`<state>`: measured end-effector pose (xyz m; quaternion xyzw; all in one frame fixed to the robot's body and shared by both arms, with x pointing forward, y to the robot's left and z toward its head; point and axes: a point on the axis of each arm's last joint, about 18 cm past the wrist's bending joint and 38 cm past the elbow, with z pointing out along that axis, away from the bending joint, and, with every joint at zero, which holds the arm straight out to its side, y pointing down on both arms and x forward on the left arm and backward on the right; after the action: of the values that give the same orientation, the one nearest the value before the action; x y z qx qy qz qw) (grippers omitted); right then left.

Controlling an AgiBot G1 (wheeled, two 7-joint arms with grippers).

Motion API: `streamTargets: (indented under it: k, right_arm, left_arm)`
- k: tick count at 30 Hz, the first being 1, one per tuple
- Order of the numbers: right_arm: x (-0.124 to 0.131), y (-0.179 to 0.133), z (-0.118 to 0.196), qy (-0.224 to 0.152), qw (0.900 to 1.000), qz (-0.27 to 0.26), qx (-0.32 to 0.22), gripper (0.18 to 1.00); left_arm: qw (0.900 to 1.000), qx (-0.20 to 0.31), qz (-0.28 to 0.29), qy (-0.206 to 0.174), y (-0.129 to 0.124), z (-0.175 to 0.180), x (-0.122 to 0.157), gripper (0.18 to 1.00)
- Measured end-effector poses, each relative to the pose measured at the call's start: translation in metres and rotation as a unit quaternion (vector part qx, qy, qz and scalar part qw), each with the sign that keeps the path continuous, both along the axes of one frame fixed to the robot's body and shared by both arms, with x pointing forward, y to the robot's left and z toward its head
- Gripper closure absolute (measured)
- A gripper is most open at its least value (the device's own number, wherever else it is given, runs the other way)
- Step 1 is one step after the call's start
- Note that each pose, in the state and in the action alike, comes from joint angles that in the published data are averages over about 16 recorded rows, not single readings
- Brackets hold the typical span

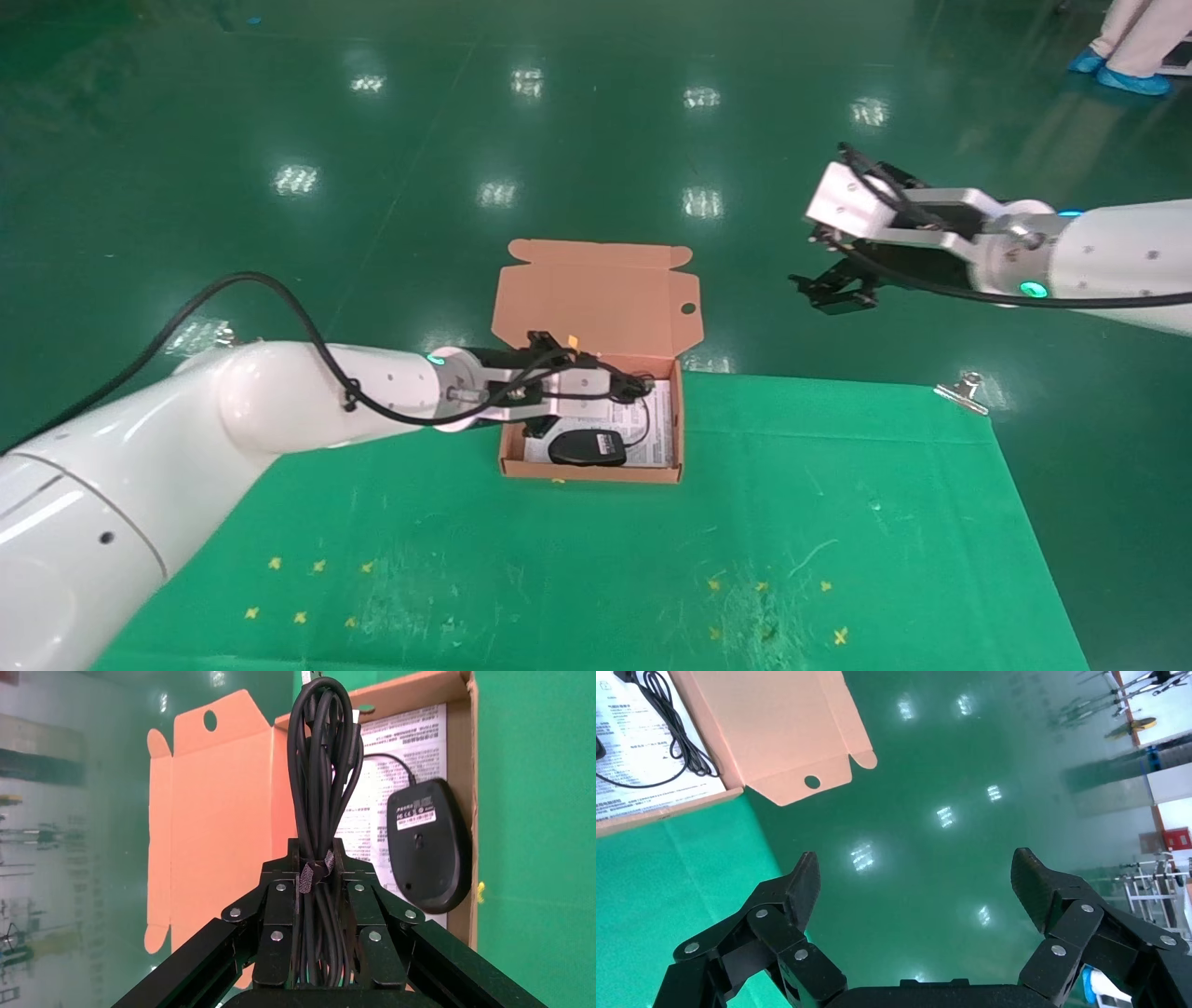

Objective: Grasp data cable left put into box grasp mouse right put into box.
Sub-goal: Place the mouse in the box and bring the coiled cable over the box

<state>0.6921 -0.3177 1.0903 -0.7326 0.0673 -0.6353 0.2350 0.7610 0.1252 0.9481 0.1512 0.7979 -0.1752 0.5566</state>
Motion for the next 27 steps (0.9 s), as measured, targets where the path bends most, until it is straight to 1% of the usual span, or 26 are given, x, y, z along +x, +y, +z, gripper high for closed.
streamTargets:
  k: [7, 16, 22, 27]
  right_arm:
    - [-0.011, -0.006, 0.006, -0.004, 1.000, -0.003, 0.000, 0.185]
    - [-0.015, -0.007, 0.007, -0.005, 1.000, -0.005, 0.000, 0.178]
    - [-0.015, -0.007, 0.009, -0.007, 1.000, -0.004, 0.000, 0.178]
    - [-0.016, -0.005, 0.021, -0.022, 1.000, -0.003, -0.001, 0.178]
  left_arm:
    - [1.0000, -0.007, -0.002, 0.002, -0.002, -0.001, 0.000, 0.923]
    - [0.9999, -0.012, 0.001, 0.001, 0.000, 0.001, 0.001, 0.910]
    - [0.9999, -0.015, 0.001, 0.004, 0.004, 0.001, 0.000, 0.872]
    - [0.9997, -0.025, 0.006, -0.004, 0.013, 0.014, -0.001, 0.816]
